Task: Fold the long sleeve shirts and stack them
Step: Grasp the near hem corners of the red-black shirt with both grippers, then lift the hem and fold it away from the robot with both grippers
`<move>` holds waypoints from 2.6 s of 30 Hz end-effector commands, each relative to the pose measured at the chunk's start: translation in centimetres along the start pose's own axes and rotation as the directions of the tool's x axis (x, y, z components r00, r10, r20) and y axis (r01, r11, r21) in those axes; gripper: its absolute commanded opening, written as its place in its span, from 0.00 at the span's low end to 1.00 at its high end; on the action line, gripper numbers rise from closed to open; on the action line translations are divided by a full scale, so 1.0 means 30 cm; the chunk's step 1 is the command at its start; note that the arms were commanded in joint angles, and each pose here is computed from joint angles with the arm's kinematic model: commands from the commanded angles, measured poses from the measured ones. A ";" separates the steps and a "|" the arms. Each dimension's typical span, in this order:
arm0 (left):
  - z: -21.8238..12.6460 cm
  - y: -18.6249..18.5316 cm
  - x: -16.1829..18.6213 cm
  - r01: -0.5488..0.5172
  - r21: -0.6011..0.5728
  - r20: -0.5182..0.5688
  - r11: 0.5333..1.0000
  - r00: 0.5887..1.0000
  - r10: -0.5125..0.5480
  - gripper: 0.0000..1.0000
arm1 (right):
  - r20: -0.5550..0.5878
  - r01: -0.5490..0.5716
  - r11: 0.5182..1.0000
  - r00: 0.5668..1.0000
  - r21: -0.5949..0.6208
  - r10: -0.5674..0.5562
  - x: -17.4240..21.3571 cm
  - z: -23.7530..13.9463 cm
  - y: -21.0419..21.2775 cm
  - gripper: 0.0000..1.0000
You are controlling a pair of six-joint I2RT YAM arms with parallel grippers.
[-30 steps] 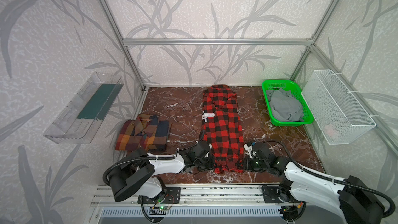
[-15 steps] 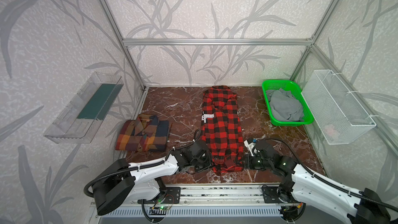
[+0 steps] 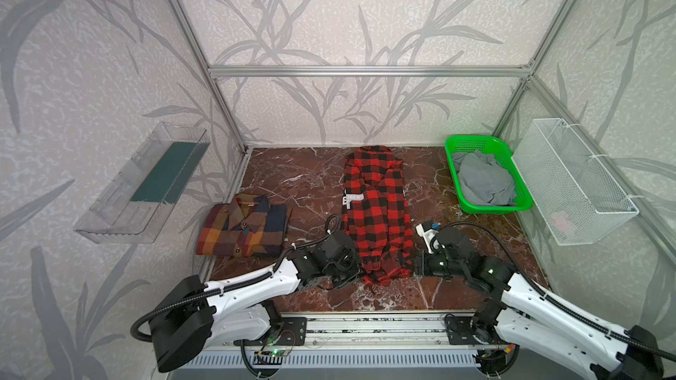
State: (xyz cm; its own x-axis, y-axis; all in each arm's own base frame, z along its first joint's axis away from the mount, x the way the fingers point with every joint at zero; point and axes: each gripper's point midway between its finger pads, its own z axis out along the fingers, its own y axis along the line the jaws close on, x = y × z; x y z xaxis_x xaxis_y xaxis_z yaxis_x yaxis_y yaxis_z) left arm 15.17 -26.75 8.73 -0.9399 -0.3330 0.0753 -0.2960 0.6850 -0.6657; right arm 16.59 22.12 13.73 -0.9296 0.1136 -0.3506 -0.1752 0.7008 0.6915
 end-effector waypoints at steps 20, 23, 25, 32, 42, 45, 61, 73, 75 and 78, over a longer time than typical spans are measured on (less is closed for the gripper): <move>-0.036 -0.165 -0.245 0.088 -0.025 0.034 0.996 0.996 -0.087 0.00 | 0.041 -0.039 0.996 0.998 -0.079 0.042 -0.249 0.039 0.045 0.00; -0.029 -0.169 -0.273 0.092 -0.044 0.014 0.995 0.996 -0.091 0.00 | 0.053 -0.057 0.995 0.997 -0.084 0.062 -0.287 0.040 0.025 0.00; -0.022 -0.163 -0.293 0.101 -0.053 0.011 0.993 0.995 -0.101 0.00 | 0.062 -0.071 0.994 0.995 -0.087 0.077 -0.312 0.044 0.010 0.00; -0.013 -0.176 -0.371 0.101 -0.081 0.017 0.992 0.995 -0.100 0.00 | 0.075 -0.090 0.992 0.992 -0.091 0.097 -0.381 0.063 -0.018 0.00; 0.043 -0.206 -0.456 0.099 -0.116 -0.015 0.988 0.995 -0.102 0.00 | 0.054 -0.138 0.984 0.988 -0.110 0.145 -0.460 0.134 -0.064 0.00; 0.056 -0.197 -0.473 0.102 -0.135 -0.022 0.986 0.994 -0.106 0.00 | 0.045 -0.150 0.984 0.987 -0.101 0.155 -0.474 0.155 -0.085 0.00; 0.048 -0.188 -0.568 0.099 -0.184 -0.011 0.978 0.995 -0.103 0.01 | 0.049 -0.208 0.977 0.976 -0.055 0.211 -0.521 0.215 -0.189 0.00; 0.070 -0.181 -0.589 0.088 -0.216 -0.038 0.972 0.994 -0.099 0.13 | 0.041 -0.248 0.968 0.968 -0.030 0.250 -0.540 0.260 -0.226 0.10; 0.070 -0.177 -0.593 0.089 -0.222 -0.039 0.971 0.994 -0.099 0.16 | 0.041 -0.250 0.968 0.967 -0.028 0.251 -0.543 0.259 -0.226 0.13; 0.065 -0.177 -0.595 0.091 -0.222 -0.044 0.971 0.994 -0.103 0.24 | 0.046 -0.253 0.967 0.966 -0.025 0.254 -0.552 0.255 -0.222 0.21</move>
State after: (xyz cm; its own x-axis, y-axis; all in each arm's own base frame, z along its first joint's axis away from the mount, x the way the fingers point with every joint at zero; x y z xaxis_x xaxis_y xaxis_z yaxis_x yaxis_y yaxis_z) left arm 33.94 -26.11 9.43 -0.9130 -0.3753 0.1598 -0.4031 0.7702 -0.4943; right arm 34.54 21.05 9.09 -0.9371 0.3061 -0.1679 0.0687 0.6332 0.7710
